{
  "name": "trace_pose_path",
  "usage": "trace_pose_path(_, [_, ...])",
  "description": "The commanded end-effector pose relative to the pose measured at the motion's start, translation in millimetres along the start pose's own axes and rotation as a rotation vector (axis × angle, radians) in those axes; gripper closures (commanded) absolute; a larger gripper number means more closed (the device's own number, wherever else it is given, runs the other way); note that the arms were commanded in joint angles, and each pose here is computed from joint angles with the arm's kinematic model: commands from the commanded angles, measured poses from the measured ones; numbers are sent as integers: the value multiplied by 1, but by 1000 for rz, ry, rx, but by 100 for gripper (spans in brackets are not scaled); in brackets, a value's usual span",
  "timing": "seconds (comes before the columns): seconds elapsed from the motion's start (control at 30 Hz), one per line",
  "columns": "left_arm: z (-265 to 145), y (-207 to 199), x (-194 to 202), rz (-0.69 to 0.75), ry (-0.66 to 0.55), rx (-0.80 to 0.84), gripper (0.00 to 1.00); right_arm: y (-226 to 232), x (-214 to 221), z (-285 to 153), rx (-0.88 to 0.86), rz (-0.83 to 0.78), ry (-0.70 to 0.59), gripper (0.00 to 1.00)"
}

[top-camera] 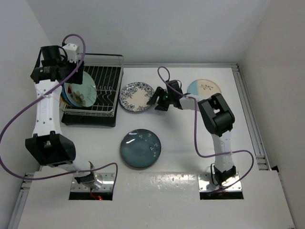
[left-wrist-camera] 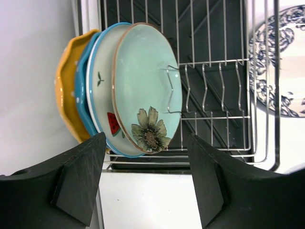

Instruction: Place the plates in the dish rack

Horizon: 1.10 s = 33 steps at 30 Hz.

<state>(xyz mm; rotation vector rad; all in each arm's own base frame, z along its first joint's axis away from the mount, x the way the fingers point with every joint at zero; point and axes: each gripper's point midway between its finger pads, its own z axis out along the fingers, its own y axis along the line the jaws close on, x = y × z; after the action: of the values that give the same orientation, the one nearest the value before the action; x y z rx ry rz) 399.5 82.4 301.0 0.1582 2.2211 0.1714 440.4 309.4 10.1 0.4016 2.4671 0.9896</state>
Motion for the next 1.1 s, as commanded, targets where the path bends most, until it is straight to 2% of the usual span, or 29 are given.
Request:
trace_pose_path(0.0, [-15,-1,-19,19,-61,27,27,-22,58,-34,-76,-268,267,34])
trace_pose_path(0.03, [-15,-1,-19,19,-61,27,27,-29,86,-51,-94,-331,390,34])
trace_pose_path(0.1, [-11,-2,-15,17,-43,33,27,-36,112,-70,-114,-532,456,34])
trace_pose_path(0.2, [-13,-1,-18,18,-52,30,27,-54,150,-93,-101,-600,585,33])
trace_pose_path(0.4, [-13,-4,-19,23,-54,37,27,-74,192,-109,-113,-625,695,34])
trace_pose_path(0.53, [-16,-9,-20,29,-55,45,27,-74,215,-103,-124,-626,727,44])
trace_pose_path(0.57, [-16,-9,-20,29,-55,45,27,-68,211,-95,-148,-637,691,53])
trace_pose_path(0.63, [-23,-9,-20,30,-67,41,25,-76,219,-92,-122,-575,703,68])
trace_pose_path(0.67, [-23,-12,-21,35,-68,48,25,-77,217,-86,-128,-570,682,81])
trace_pose_path(0.73, [-25,-13,-19,36,-68,48,25,-79,219,-83,-118,-542,684,100])
trace_pose_path(0.87, [-29,-26,-16,65,-71,91,25,-60,209,-92,-193,-507,643,100])
trace_pose_path(0.93, [-29,-36,-16,84,-74,135,25,-29,196,-99,-342,-523,562,100])
trace_pose_path(0.97, [-30,-44,-16,97,-72,168,25,-15,189,-113,-378,-438,541,100])
trace_pose_path(1.03, [-32,-67,-18,134,-90,268,25,23,161,-126,-549,-480,390,100])
trace_pose_path(1.07, [-34,-75,-17,157,-90,301,25,45,147,-140,-614,-414,331,100])
